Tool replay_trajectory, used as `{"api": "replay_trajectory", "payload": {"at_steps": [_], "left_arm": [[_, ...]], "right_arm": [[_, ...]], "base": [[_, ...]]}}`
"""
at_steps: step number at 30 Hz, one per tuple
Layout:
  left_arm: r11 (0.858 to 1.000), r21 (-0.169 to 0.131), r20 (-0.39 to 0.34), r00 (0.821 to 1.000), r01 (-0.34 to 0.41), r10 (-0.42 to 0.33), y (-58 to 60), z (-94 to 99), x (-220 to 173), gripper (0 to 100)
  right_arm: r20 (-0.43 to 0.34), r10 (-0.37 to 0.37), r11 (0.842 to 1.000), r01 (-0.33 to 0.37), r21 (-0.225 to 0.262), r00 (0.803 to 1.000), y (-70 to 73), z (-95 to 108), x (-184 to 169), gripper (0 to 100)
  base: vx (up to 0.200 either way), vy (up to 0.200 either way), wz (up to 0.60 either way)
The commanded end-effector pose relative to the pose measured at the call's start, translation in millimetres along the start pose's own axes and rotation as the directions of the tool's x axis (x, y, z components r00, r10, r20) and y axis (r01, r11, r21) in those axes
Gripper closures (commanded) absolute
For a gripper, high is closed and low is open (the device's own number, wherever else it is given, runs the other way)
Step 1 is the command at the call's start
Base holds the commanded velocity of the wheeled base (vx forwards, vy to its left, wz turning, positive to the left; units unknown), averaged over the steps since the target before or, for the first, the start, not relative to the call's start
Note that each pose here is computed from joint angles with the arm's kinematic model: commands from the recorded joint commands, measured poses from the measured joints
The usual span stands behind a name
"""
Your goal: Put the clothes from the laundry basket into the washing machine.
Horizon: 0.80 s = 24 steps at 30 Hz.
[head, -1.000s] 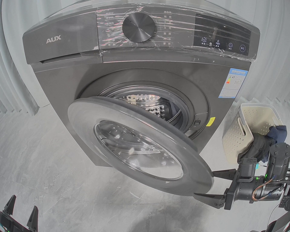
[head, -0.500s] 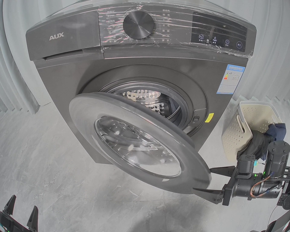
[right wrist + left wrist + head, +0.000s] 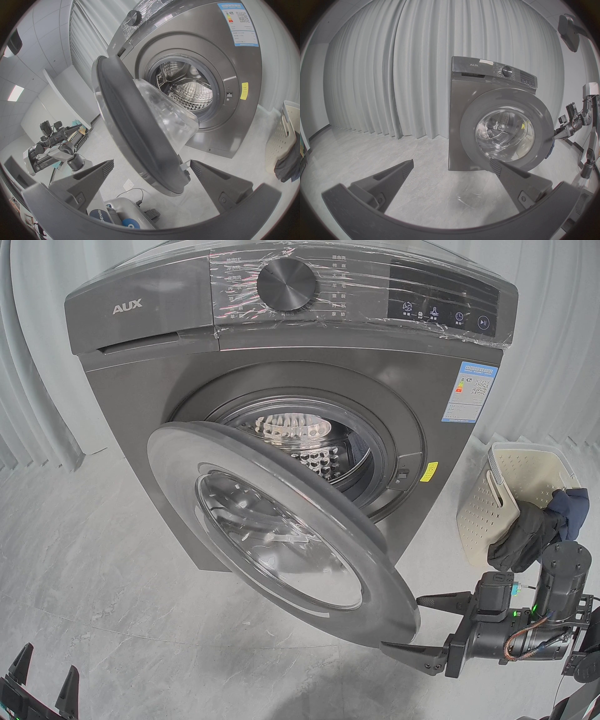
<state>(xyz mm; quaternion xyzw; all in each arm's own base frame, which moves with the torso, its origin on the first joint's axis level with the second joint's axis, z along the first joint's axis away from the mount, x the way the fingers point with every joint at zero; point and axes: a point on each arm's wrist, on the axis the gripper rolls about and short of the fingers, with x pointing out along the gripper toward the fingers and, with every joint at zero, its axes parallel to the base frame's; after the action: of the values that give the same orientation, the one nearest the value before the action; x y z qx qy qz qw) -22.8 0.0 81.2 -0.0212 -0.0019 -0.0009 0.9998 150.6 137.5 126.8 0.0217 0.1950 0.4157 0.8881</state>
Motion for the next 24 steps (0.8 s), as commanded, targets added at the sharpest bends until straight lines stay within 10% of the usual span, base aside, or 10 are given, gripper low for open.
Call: {"api": "replay_trajectory", "payload": {"at_steps": [1,18,24], "left_arm": [[1.0,-0.001,-0.002,1.0,0.0,0.0,0.2,-4.7,0.2,0],[1.0,0.001,-0.004,1.0,0.0,0.0,0.2,-4.8,0.2,0],[1.0,0.001,-0.002,1.0,0.0,0.0,0.2,-4.7,0.2,0]], "right_arm": [[0.017,0.004,1.0,-0.004,-0.001,1.0,1.5,0.6,-6.4,0],[0.159,-0.026,0.999,0.022,0.023,0.987,-18.4,-1.8,-69.8,0],[0.082,-0.088,0.994,0.083,0.067,0.993,-37.5,-1.8,-44.7,0]], "base": [[0.0,0.0,0.0],[0.0,0.0,0.0],[0.0,0.0,0.0]]}}
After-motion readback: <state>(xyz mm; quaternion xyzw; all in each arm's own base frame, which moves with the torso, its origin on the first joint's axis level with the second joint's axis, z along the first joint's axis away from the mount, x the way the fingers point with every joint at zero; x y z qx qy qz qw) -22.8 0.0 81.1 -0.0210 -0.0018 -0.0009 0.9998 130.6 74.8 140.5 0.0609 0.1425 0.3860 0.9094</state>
